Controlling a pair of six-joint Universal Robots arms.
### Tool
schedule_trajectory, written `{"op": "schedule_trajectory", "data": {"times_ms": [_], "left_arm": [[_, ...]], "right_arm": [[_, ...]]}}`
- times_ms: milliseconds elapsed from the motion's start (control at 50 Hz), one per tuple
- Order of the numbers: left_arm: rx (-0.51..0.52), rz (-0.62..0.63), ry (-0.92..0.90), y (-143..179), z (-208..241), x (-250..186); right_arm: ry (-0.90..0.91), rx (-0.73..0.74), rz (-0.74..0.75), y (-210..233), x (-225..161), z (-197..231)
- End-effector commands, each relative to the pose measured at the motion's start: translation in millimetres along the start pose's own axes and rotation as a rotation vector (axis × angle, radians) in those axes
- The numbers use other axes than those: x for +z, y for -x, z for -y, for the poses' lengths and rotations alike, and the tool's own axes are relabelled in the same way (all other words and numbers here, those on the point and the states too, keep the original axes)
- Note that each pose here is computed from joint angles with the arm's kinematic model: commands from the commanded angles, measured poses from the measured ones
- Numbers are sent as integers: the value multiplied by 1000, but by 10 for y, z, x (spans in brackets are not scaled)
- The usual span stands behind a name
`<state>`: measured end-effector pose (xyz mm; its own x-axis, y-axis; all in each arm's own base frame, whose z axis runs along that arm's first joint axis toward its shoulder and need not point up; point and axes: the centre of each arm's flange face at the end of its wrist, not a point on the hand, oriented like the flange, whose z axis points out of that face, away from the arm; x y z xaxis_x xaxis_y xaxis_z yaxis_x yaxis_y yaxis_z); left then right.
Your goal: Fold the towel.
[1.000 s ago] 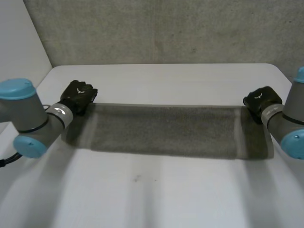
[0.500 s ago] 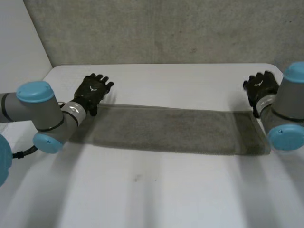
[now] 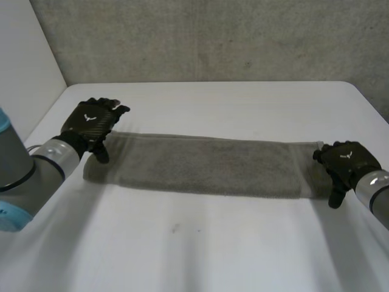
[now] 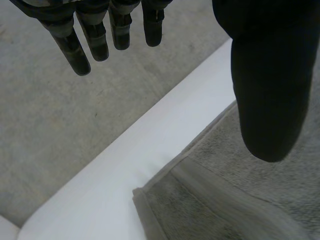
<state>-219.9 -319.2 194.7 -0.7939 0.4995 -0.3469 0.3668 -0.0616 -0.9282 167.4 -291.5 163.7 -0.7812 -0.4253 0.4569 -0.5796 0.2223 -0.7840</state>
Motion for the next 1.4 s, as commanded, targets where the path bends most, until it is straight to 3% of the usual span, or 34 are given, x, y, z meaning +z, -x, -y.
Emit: {"op": "schedule_trajectory", "data": {"times_ms": [20, 360, 520, 620, 740, 800, 840, 860, 920, 1000, 1040, 1060, 1120, 1180, 1280, 1400], "left_arm": [[-89, 30, 12, 90, -4, -164], [-103, 24, 45, 41, -95, -242], [-100, 23, 36, 32, -56, -260], [-94, 33, 24, 57, -11, -292], [-94, 35, 21, 48, 6, -329], [-93, 36, 19, 47, 17, -343], [-94, 38, 18, 49, 22, -347], [-94, 38, 18, 49, 22, -347], [-92, 39, 9, 52, 54, -359], [-90, 43, 0, 58, 87, -369], [-88, 43, -6, 57, 107, -379], [-88, 43, -6, 57, 107, -379], [-92, 38, 0, 35, 92, -397], [-91, 35, -1, 25, 95, -398], [-91, 24, -2, -8, 80, -378], [-90, -32, -12, -180, 86, -280]], "right_arm": [[-28, 9, -21, 37, 146, -246], [-37, -3, -81, -63, 424, -453], [-25, -14, -242, -598, 496, -548], [70, -95, -432, -1401, 451, -768], [76, -168, -448, -1555, 446, -667], [9, -174, -447, -1529, 435, -392], [-138, -171, -414, -1300, 381, 111], [-138, -171, -414, -1299, 381, 114], [-336, -159, -294, -712, 263, 768], [-440, -181, -176, -182, 155, 1069], [-517, -219, -19, 482, 33, 1235], [-517, -219, -18, 486, 32, 1235], [-577, -279, 219, 1449, -205, 1242], [-556, -309, 323, 1847, -251, 1069], [-525, -346, 415, 2224, -265, 852], [-507, -361, 379, 2211, -238, 849]]}}
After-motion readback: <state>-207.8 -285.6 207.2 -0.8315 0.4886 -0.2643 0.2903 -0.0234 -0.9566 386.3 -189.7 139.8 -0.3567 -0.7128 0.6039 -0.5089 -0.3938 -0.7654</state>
